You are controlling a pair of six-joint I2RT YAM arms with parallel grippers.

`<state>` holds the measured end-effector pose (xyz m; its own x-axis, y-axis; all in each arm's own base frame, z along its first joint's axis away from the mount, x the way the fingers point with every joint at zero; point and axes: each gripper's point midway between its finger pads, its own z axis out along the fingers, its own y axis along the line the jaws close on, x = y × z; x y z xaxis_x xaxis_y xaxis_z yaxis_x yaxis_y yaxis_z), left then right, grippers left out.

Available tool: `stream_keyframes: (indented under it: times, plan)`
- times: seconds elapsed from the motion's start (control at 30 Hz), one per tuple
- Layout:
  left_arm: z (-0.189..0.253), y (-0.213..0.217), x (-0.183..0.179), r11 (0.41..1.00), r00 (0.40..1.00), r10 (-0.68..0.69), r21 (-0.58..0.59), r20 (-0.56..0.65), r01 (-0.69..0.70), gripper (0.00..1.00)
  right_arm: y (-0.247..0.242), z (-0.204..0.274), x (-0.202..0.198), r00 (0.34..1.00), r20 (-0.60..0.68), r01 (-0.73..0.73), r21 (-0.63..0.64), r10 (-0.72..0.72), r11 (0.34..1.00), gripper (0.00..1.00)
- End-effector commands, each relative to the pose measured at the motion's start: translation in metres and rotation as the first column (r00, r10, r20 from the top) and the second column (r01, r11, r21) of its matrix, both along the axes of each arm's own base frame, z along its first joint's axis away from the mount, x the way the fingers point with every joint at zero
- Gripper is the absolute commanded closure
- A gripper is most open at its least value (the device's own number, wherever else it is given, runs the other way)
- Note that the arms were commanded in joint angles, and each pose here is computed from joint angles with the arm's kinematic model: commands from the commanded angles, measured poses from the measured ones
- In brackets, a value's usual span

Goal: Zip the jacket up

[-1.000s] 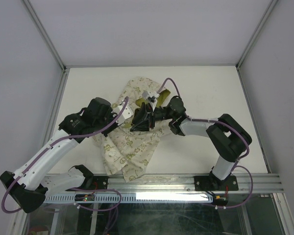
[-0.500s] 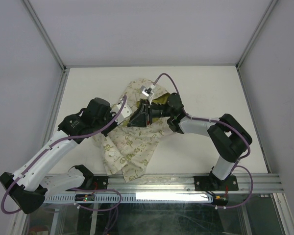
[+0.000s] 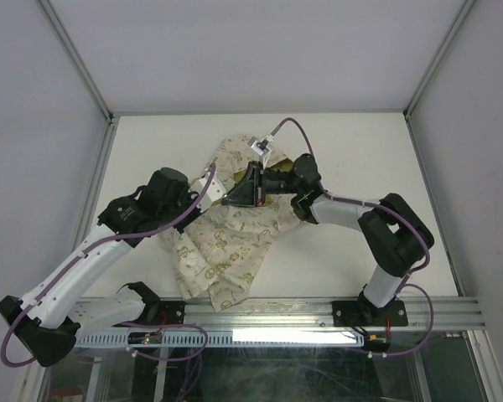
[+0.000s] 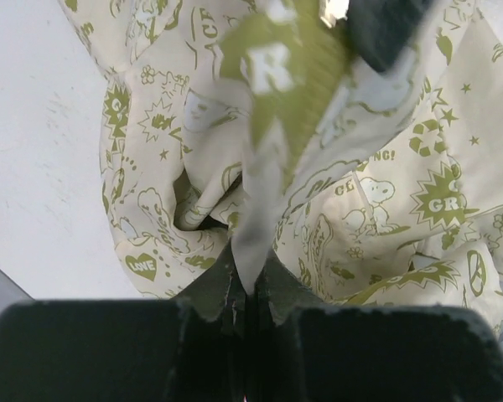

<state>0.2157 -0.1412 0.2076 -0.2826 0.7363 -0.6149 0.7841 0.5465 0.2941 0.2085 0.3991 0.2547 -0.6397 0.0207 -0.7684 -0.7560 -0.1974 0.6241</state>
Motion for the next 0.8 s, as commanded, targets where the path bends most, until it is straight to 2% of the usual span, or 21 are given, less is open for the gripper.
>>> stream_keyframes:
  times: [0.0,0.2,0.4,0.47,0.53,0.57,0.77]
  plan:
    - [0.015,0.004,0.0,1.0,0.998,0.016,-0.021,0.061,-0.014,1.0,-0.027,0.059,0.022,0.992,0.106,0.057,0.131,-0.071,0.99,1.0]
    - [0.013,0.011,-0.005,1.0,0.998,0.027,-0.011,0.063,-0.027,1.0,-0.066,0.05,0.068,0.972,0.115,0.197,0.065,-0.203,0.978,1.0]
    - [0.011,0.019,-0.008,0.999,0.997,0.042,0.009,0.063,-0.042,1.0,-0.121,0.037,0.112,0.928,0.14,0.349,0.0,-0.346,0.937,1.0]
    - [0.012,0.021,-0.009,0.999,0.996,0.051,0.014,0.067,-0.052,1.0,-0.143,0.032,0.129,0.902,0.141,0.415,-0.025,-0.407,0.91,1.0]
    - [0.013,0.024,-0.01,0.998,0.996,0.059,0.016,0.072,-0.06,1.0,-0.171,0.027,0.146,0.875,0.086,0.481,-0.069,-0.476,0.874,1.0]
    - [0.014,0.025,-0.009,0.998,0.995,0.064,0.017,0.078,-0.065,1.0,-0.186,0.025,0.159,0.837,0.147,0.54,-0.072,-0.527,0.839,1.0]
    - [0.018,0.034,-0.01,0.995,0.991,0.09,0.027,0.102,-0.093,1.0,-0.255,0.029,0.18,0.742,0.014,0.66,-0.192,-0.67,0.726,1.0]
